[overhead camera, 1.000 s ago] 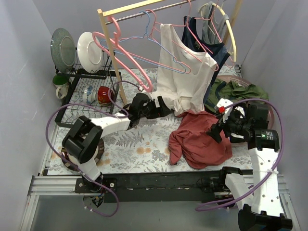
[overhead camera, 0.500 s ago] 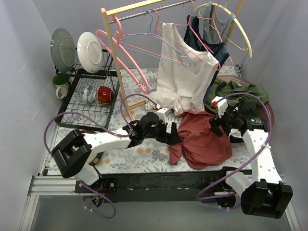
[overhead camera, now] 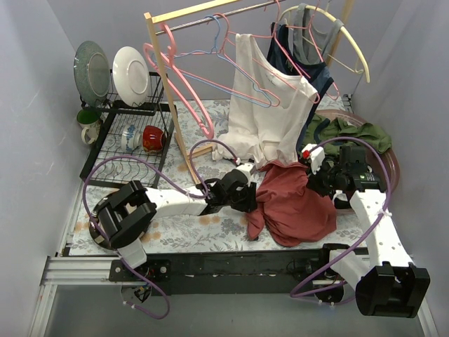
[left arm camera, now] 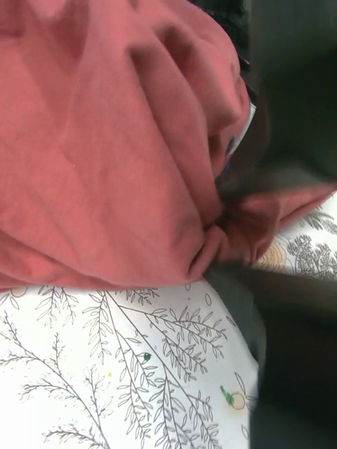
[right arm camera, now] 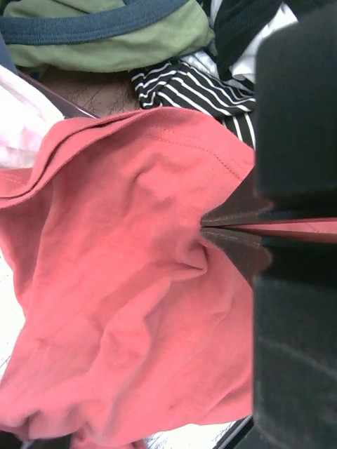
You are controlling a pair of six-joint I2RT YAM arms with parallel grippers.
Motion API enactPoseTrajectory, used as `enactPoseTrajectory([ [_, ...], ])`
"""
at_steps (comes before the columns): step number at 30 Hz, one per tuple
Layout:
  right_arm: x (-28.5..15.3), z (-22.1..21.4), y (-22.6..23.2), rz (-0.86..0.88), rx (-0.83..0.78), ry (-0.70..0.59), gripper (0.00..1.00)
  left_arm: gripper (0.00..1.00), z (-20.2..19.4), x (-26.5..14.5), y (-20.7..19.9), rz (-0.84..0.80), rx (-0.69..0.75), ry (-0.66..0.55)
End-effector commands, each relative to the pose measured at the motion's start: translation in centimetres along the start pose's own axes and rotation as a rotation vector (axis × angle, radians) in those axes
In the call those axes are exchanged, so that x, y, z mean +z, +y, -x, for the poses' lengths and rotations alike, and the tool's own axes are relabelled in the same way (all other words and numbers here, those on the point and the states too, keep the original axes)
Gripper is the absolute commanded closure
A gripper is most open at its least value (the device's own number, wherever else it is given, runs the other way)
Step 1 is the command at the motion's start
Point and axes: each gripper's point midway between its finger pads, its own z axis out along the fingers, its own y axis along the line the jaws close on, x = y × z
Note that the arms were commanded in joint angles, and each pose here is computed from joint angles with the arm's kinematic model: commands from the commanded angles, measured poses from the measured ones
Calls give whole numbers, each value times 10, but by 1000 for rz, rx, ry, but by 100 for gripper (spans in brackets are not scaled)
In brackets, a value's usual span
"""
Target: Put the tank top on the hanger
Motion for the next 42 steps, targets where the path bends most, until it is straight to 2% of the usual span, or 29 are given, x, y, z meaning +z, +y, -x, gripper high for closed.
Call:
enactPoseTrajectory([
  [1,-7,12,-3,-19,-4,-31,94,93,19,-25,-6,-4,9,-77],
  [2,-12,22,-5,-28,-16,-54,96,100,18,-30,-4,-1,7,-85],
  [5,-26,46,11,28,-57,-112,98,100,24,-60,-2,-11,5,-115],
  [8,-42,69,34,128,-74,-190,99,100,42,-106,-15,-106,6,-192],
  [9,-55,90,42,162,-103,-256,99,100,41,-116,-12,-112,14,-201],
  [11,-69,108,58,231,-114,-314,99,100,54,-157,-29,-220,41,-265],
  [15,-97,149,68,271,-158,-423,99,100,66,-227,-62,-383,115,-316],
  [19,-86,162,54,228,-104,-440,99,100,76,-267,-77,-441,131,-347],
  [23,-55,147,19,59,-22,-367,99,100,71,-257,-72,-417,115,-319],
  [27,-26,120,-2,-56,6,-257,98,98,65,-214,-57,-342,69,-273],
  [28,-21,117,-3,-67,-2,-243,94,98,65,-204,-51,-308,59,-272],
  [29,-15,113,-3,-80,-12,-227,84,97,65,-190,-33,-233,36,-278],
  [31,-14,115,0,-86,-45,-229,75,96,70,-164,0,-120,-26,-270],
  [32,-15,116,0,-90,-58,-231,66,96,70,-157,11,-103,-55,-257],
  [34,-19,123,9,-67,-102,-259,56,86,72,-140,51,-35,-159,-258],
  [35,-21,128,19,-23,-151,-286,48,81,72,-137,59,-31,-179,-259],
  [37,-24,129,45,85,-222,-314,44,51,72,-131,74,-22,-205,-251],
  [38,-26,131,70,214,-309,-357,42,40,72,-132,74,-36,-193,-245],
  [39,-25,118,93,321,-344,-340,41,25,70,-135,68,-68,-178,-225],
  [41,-30,105,151,570,-459,-377,41,17,79,-150,60,-88,-130,-253],
  [42,-30,98,167,636,-564,-406,41,14,76,-157,60,-75,-121,-245],
])
